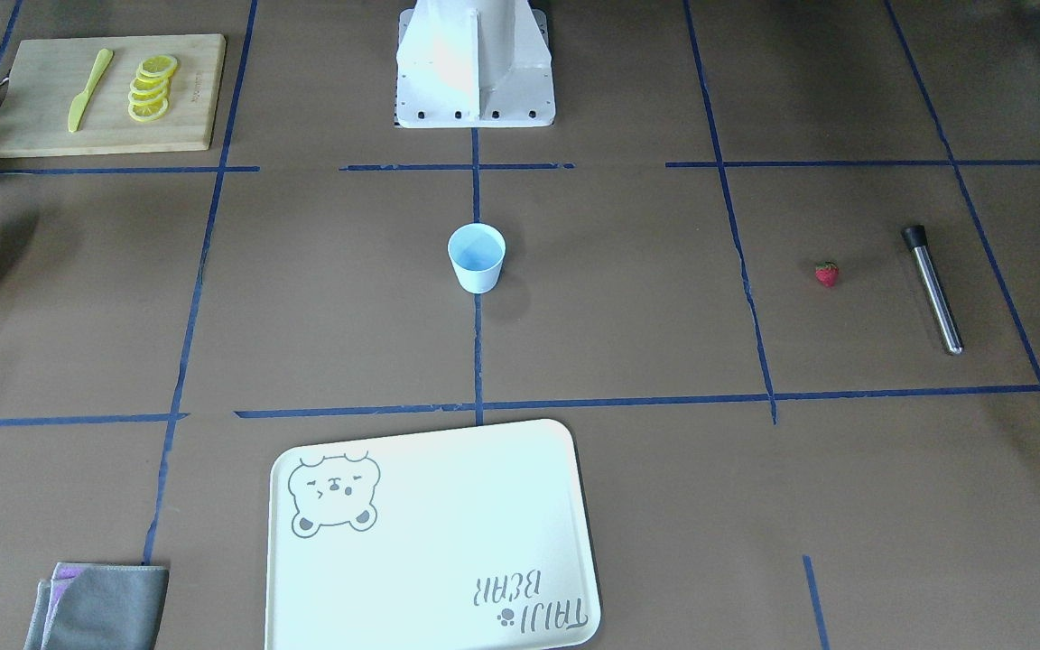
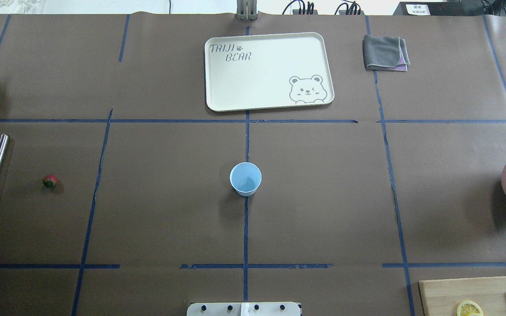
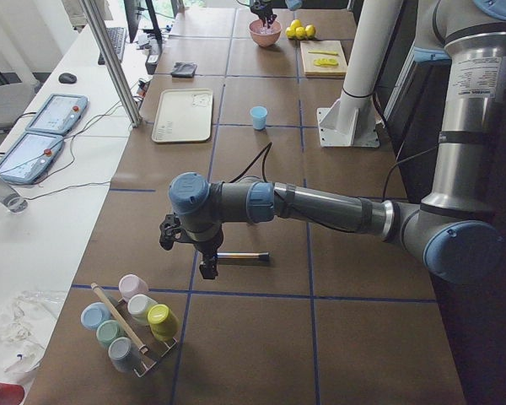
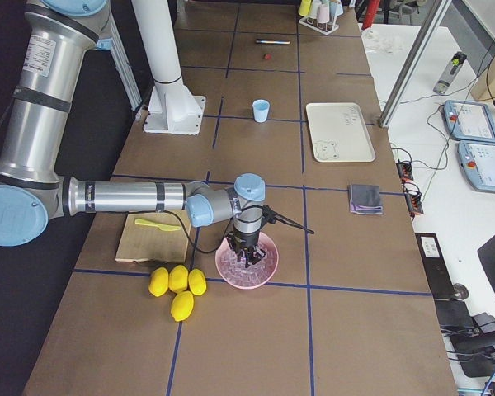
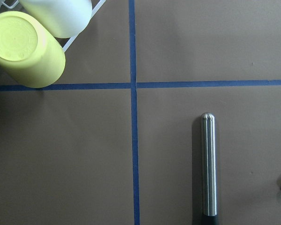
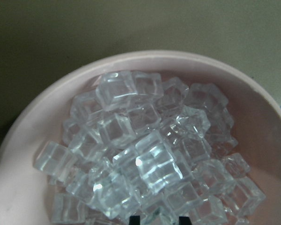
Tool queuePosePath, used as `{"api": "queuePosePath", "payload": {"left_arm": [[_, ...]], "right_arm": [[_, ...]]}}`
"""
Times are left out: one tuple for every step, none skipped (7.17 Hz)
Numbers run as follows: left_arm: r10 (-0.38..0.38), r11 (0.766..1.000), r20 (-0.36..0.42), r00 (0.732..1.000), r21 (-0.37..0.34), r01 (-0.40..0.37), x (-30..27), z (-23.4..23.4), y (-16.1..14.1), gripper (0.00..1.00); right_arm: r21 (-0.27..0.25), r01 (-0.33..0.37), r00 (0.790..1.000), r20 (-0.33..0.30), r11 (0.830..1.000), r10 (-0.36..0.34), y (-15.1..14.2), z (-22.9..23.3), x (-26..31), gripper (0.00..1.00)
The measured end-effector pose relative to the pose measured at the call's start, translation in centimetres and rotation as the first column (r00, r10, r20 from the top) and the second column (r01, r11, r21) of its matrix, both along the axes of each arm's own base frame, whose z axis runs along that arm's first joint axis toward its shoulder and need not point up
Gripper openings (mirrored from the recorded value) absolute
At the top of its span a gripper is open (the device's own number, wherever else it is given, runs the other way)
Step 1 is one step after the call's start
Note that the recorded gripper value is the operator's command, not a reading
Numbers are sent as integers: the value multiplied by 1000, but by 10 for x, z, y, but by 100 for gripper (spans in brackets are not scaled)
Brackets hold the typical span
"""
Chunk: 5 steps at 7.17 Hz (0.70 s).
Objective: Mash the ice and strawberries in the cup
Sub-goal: 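Grasp one ice cube with the right gripper and lift it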
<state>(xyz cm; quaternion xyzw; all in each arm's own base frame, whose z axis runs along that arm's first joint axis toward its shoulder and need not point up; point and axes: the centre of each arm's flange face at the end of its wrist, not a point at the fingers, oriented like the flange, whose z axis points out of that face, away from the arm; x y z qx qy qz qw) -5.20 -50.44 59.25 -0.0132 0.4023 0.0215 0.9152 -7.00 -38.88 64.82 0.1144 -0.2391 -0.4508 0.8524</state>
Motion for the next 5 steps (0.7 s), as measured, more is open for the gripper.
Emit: {"api": "queuePosePath", "payload": {"left_arm": [[0,1000,0,1000,0,0,0,0,0,100],[0,1000,0,1000,0,0,0,0,0,100],[0,1000,0,1000,1,0,0,0,0,100],[0,1000,0,1000,2,0,0,0,0,100],[1,1000,0,1000,6,-1,0,-1,-1,100]], "right_arm": [[9,-23,1000,5,1000,23,-2,-5,10,0],[19,-49,999,11,999,48,-5,-13,18,0],[19,-85,996,27,996,85,-8,-28,20,0],[-13,-146,987,72,989,147,-10,-49,18,0],[-79,-213,965,141,974,222,-14,-72,10,0]]}}
